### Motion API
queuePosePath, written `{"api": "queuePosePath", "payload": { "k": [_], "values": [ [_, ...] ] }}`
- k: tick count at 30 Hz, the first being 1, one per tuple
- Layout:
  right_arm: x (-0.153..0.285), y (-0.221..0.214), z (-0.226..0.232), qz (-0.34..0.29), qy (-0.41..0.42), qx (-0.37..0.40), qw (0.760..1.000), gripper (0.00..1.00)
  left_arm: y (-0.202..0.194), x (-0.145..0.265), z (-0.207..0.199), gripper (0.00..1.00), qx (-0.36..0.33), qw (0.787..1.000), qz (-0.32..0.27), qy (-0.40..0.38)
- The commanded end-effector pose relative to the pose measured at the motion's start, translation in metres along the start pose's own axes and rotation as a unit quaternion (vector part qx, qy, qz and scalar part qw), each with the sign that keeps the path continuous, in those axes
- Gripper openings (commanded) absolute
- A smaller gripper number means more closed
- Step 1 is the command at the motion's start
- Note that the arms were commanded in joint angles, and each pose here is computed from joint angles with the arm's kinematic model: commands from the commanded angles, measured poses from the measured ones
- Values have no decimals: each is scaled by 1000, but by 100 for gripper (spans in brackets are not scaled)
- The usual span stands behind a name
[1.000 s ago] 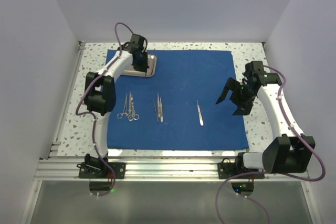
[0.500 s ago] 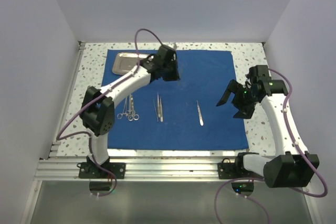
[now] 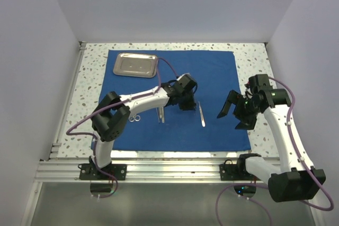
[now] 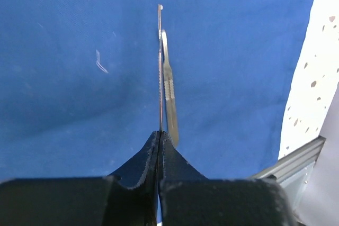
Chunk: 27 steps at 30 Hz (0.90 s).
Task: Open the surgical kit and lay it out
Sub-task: Place the medical item in the surgical kit, then pick up the medical item from the container.
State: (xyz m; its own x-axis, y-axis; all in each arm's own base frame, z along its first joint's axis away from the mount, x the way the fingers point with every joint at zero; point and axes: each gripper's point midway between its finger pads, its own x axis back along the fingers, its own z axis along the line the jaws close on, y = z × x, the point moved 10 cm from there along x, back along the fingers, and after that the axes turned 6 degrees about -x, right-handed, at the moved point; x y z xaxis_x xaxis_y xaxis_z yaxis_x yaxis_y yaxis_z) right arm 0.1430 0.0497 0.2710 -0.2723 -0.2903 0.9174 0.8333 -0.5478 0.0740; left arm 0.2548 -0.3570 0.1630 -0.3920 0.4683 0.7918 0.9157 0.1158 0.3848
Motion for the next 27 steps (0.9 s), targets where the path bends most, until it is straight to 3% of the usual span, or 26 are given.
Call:
{"api": "queuePosePath", "payload": {
  "k": [1,4,5,7,8,11,16,20,27],
  "values": [
    [2,-7,-1,11,-5,17,1000,98,-8,3,-19,0,33,999,8,-32],
    [-2,-7,-1,12,-4,19,1000,98,-10,8,-21,1,42,998,26,-37],
    [-3,-7,-1,13,-4,19,1000,98,-9,10,-24,15,41,997,35,-46],
    [-5,-5,0,9,0,18,1000,98,-5,17,-31,27,35,997,47,-57],
    [-6,-4,1,11,-1,16,1000,99,-2,19,-32,38,31,997,48,-60],
    [-9,-1,4,10,4,13,1000,98,18,32,-29,50,21,998,31,-56],
    [-7,7,9,-4,5,10,1000,98,78,54,8,49,7,999,-28,-37],
    [-7,14,14,-11,8,0,1000,98,145,64,76,46,-36,995,-86,36],
    [-12,39,26,-34,1,-11,999,98,215,48,158,43,-119,972,-101,173]
  ]
}}
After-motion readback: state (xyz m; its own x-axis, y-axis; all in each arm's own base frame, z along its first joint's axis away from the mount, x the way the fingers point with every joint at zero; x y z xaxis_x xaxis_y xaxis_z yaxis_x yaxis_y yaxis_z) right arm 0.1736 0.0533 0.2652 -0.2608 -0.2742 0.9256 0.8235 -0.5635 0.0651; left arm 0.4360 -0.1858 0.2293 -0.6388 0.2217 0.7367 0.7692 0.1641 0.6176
